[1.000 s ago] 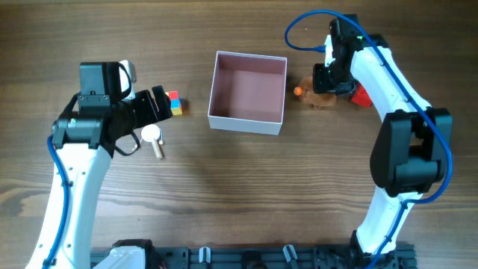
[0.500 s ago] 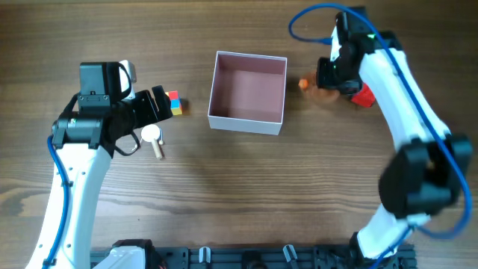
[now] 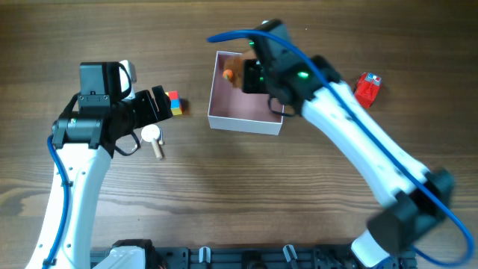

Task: Pack container
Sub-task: 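Carry the plush into the box and open the right gripper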

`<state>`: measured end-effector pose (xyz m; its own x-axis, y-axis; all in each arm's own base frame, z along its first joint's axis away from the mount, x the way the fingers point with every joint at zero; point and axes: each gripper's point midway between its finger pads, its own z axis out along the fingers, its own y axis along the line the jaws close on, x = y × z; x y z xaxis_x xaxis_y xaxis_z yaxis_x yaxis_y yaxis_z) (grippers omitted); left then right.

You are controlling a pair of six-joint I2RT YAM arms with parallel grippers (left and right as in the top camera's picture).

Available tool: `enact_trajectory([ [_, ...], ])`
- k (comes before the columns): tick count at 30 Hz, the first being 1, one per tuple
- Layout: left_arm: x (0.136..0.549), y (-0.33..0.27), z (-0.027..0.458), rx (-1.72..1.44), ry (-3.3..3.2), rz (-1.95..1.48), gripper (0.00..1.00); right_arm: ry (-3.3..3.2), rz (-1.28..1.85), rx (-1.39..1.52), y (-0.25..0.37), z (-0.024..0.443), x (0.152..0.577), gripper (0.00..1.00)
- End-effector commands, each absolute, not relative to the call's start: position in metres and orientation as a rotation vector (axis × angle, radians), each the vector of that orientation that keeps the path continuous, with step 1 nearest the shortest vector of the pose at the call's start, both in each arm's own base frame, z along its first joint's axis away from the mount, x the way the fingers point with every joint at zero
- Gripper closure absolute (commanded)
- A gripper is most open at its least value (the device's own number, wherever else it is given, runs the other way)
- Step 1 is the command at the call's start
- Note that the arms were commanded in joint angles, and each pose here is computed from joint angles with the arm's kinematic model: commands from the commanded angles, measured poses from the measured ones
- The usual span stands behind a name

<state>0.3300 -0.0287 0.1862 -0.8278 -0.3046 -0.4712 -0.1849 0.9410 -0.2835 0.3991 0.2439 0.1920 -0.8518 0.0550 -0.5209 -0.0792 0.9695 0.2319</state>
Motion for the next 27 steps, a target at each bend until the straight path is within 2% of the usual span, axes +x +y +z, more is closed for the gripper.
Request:
enact_trajectory([
  [1, 0.333, -0.032, 0.192, -0.33, 2.555, -0.326, 0.0, 2.631, 0.255, 0.122, 0.245, 0.139, 0.418, 0.96],
  [5, 0.333, -0.032, 0.192, -0.33, 2.555, -0.326, 0.0, 2.664, 0.3, 0.097, 0.264, 0.099, 0.431, 0.96],
  [11, 0.333, -0.032, 0.192, -0.33, 2.555, -0.326, 0.0, 2.635, 0.39, 0.142, 0.279, 0.087, 0.445, 0.95],
  [14, 0.333, -0.032, 0.192, -0.33, 2.555, -0.326, 0.0, 2.609, 0.387, 0.164, 0.279, 0.089, 0.45, 0.74],
  [18, 0.333, -0.032, 0.192, -0.33, 2.555, -0.326, 0.0, 2.619, 0.379, 0.161, 0.277, 0.088, 0.448, 0.61],
  [21, 0.333, -0.032, 0.192, -0.33, 2.555, -0.326, 0.0, 2.63, 0.367, 0.15, 0.276, 0.086, 0.446, 0.56],
  [25, 0.333, -0.032, 0.192, -0.33, 2.556, -0.326, 0.0, 2.624, 0.311, 0.136, 0.269, 0.085, 0.447, 0.55],
  [27, 0.333, -0.032, 0.192, -0.33, 2.555, -0.326, 0.0, 2.609, 0.254, 0.151, 0.262, 0.085, 0.45, 0.58],
])
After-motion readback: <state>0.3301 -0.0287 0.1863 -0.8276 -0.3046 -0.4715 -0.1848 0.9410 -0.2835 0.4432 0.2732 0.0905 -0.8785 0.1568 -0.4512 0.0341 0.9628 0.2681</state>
